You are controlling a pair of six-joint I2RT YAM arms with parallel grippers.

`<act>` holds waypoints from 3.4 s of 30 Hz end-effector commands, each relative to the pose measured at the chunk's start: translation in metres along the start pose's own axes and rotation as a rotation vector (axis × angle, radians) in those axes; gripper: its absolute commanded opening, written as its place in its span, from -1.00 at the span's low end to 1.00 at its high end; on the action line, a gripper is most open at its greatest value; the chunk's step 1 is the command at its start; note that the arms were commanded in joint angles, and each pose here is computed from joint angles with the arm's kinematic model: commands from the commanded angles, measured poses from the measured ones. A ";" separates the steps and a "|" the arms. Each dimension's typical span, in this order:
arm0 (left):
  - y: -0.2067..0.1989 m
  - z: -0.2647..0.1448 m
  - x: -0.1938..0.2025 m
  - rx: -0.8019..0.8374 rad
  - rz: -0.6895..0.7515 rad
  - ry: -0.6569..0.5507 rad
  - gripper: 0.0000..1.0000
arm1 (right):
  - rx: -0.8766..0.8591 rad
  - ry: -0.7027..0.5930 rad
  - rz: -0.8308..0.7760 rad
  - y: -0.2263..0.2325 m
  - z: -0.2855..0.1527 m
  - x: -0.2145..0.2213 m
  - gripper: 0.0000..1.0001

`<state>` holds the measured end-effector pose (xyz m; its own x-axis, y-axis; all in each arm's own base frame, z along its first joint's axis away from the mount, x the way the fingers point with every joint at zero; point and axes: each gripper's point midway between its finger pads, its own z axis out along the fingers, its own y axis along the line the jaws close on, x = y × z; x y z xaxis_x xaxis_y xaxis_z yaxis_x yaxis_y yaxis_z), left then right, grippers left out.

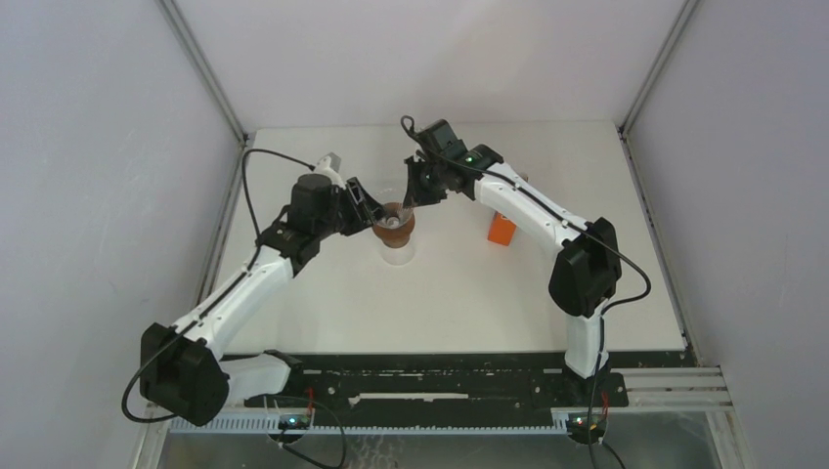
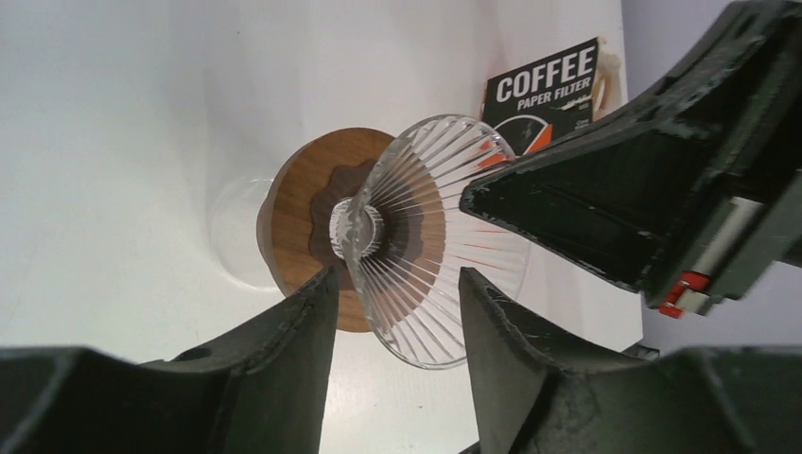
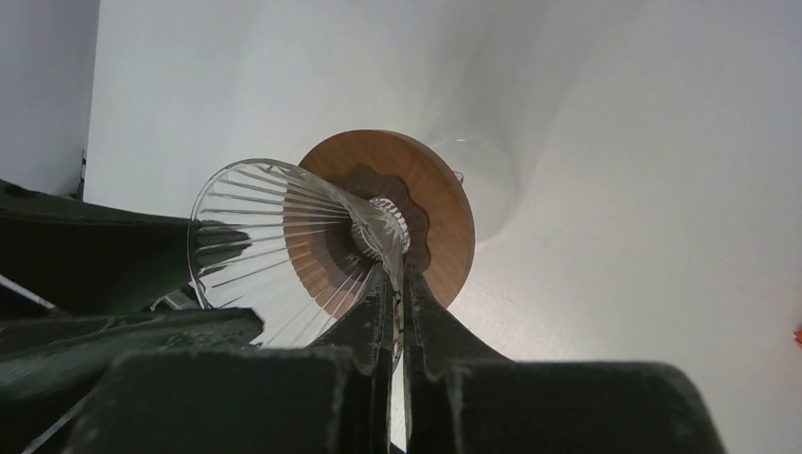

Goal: Place the coffee filter in the dripper

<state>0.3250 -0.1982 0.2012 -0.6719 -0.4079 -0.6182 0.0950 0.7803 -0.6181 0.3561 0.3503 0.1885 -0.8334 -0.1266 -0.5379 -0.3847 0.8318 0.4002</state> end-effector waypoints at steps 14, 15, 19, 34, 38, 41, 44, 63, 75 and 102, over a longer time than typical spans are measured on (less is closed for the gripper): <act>-0.028 -0.055 -0.040 0.062 0.051 -0.188 0.50 | 0.010 -0.005 -0.022 0.007 -0.015 -0.017 -0.57; -0.028 -0.056 -0.039 0.061 0.052 -0.190 0.50 | 0.008 -0.009 -0.022 0.008 -0.017 -0.019 -0.55; -0.027 -0.062 -0.039 0.060 0.051 -0.197 0.54 | -0.001 -0.029 -0.025 0.012 -0.022 -0.025 -0.45; -0.020 -0.078 -0.038 0.034 0.103 -0.218 0.65 | 0.029 -0.095 -0.039 0.008 -0.047 -0.041 -0.22; -0.019 -0.091 -0.034 0.032 0.129 -0.212 0.71 | 0.026 -0.128 -0.054 0.007 -0.068 -0.043 -0.12; -0.015 -0.109 -0.030 0.025 0.170 -0.215 0.84 | 0.038 -0.168 -0.052 0.002 -0.088 -0.043 -0.10; -0.009 -0.136 -0.033 -0.003 0.225 -0.262 0.99 | 0.070 -0.205 -0.025 -0.016 -0.104 -0.040 -0.09; 0.040 -0.198 -0.051 -0.233 0.417 -0.478 1.00 | 0.380 -0.247 0.194 -0.155 -0.131 -0.009 -0.15; 0.049 -0.189 -0.045 -0.248 0.420 -0.462 1.00 | 0.496 -0.244 0.266 -0.202 -0.107 -0.023 -0.33; 0.057 -0.176 -0.045 -0.237 0.373 -0.425 1.00 | 0.545 -0.229 0.354 -0.243 -0.069 -0.037 -0.52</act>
<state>0.2267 -0.0484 0.2784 -0.2810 -0.1977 -0.9391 0.0475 0.9745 -0.2193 0.4347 0.1145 0.1497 -0.7864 0.2322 -0.5723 0.1800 0.9726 0.1473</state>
